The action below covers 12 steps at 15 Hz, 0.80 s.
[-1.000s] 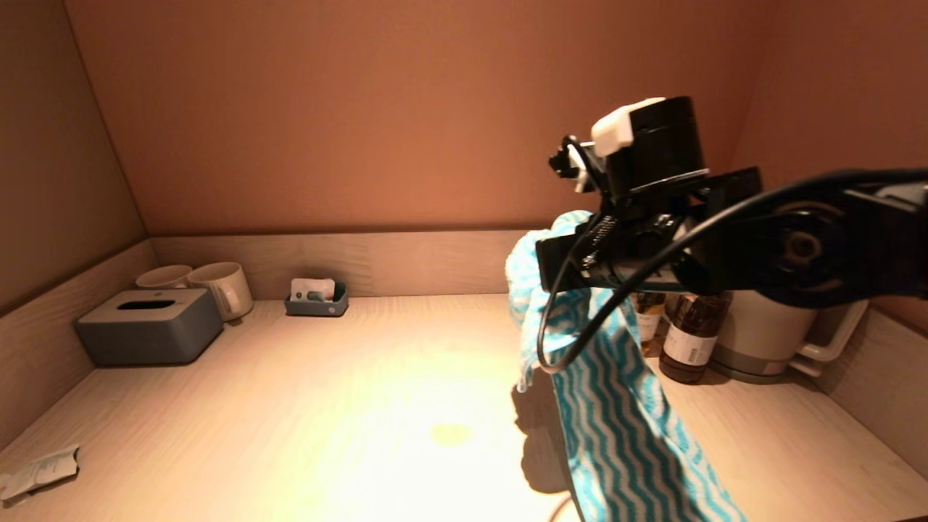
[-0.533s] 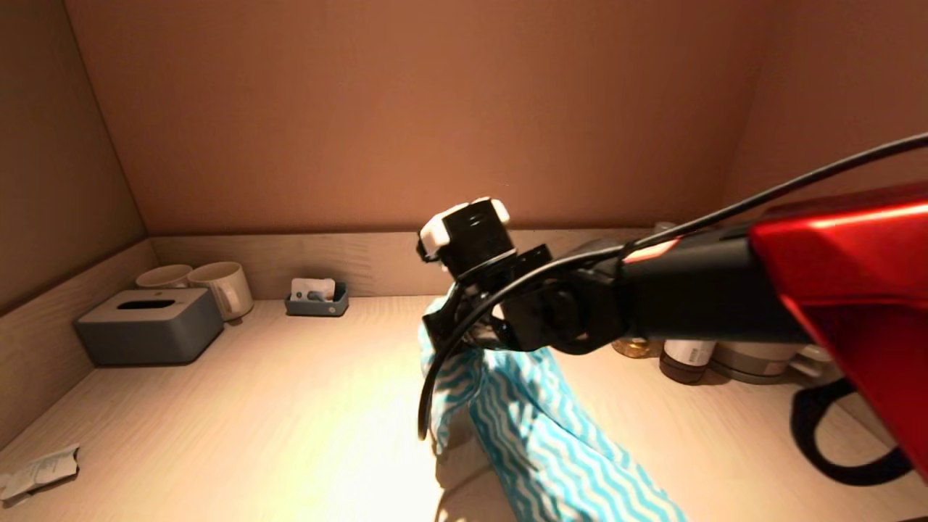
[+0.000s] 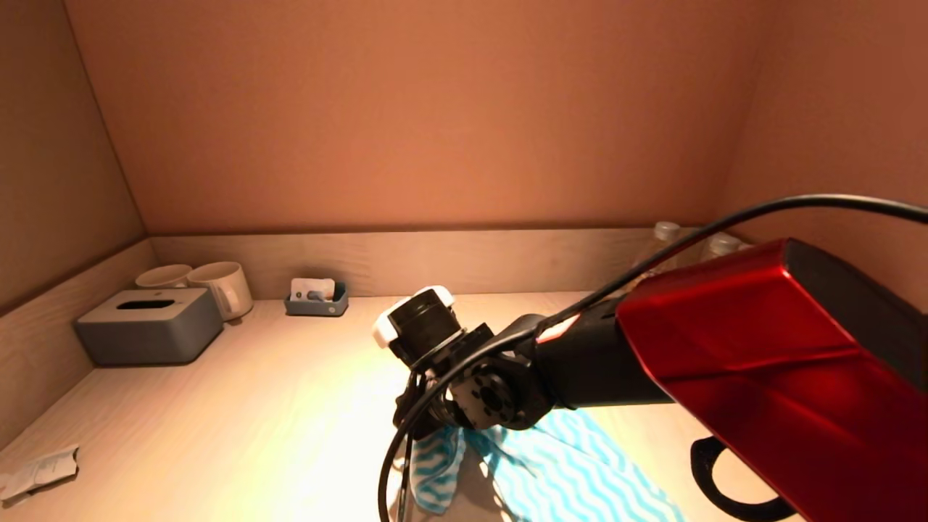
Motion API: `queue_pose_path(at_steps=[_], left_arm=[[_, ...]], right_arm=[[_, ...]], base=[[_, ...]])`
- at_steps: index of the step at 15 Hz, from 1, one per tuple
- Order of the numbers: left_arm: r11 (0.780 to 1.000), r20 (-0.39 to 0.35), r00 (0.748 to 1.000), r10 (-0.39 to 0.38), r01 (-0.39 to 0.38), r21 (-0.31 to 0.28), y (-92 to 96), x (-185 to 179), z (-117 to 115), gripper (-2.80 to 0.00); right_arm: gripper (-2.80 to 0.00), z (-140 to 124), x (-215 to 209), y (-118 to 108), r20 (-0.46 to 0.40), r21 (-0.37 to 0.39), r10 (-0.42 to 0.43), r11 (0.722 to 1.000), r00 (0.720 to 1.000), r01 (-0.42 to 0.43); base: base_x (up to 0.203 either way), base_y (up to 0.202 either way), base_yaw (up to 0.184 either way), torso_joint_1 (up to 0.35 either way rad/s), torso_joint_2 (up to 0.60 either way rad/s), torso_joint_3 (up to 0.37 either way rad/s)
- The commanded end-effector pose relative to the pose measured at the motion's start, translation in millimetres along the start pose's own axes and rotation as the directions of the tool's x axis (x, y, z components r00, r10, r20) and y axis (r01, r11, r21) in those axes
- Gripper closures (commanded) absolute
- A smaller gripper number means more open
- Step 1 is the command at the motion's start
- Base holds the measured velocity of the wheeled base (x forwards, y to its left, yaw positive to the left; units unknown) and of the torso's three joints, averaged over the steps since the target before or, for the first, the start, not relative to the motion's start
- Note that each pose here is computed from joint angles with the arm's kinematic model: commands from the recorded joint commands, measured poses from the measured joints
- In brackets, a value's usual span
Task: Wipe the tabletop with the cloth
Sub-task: Sweep the stains on the table
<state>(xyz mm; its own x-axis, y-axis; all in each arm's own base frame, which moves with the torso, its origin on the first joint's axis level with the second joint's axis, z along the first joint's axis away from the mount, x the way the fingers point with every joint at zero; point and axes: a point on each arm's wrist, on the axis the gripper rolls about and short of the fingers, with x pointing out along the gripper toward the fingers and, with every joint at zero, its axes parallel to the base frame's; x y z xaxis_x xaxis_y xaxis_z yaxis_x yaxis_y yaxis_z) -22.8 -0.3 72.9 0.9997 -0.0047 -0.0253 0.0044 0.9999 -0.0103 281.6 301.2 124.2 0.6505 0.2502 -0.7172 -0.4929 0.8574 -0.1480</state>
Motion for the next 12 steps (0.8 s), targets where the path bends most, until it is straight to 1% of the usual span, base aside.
queue_pose_path(at_steps=[1,4,6,9,12], left_arm=[[1.000,0.001,1.000,0.002,-0.002,-0.001,0.0,0.0,0.0,0.00],[1.000,0.001,1.000,0.000,0.000,-0.001,0.0,0.0,0.0,0.00],[1.000,0.001,1.000,0.001,-0.001,-0.001,0.0,0.0,0.0,0.00],[1.000,0.001,1.000,0.001,-0.001,-0.001,0.0,0.0,0.0,0.00],[1.000,0.001,1.000,0.001,-0.001,-0.001,0.0,0.0,0.0,0.00]], right_arm=[[0.00,-11.7,-1.0,6.8,-0.032,-0.013,0.007,1.000,0.999,-0.007],[0.00,-19.6,1.8,7.7,-0.058,-0.021,0.005,1.000,0.998,-0.007],[0.00,-22.3,8.6,5.8,-0.073,-0.011,-0.004,1.000,0.997,0.004],[0.00,-18.7,26.5,-12.9,-0.048,0.044,-0.037,0.998,0.998,0.039],[0.00,-19.1,21.8,-25.0,-0.044,0.067,-0.062,0.996,0.997,0.065]], base=[[0.000,0.000,0.000,0.000,0.00,0.000],[0.000,0.000,0.000,0.000,0.00,0.000],[0.000,0.000,0.000,0.000,0.00,0.000],[0.000,0.000,0.000,0.000,0.00,0.000],[0.000,0.000,0.000,0.000,0.00,0.000]])
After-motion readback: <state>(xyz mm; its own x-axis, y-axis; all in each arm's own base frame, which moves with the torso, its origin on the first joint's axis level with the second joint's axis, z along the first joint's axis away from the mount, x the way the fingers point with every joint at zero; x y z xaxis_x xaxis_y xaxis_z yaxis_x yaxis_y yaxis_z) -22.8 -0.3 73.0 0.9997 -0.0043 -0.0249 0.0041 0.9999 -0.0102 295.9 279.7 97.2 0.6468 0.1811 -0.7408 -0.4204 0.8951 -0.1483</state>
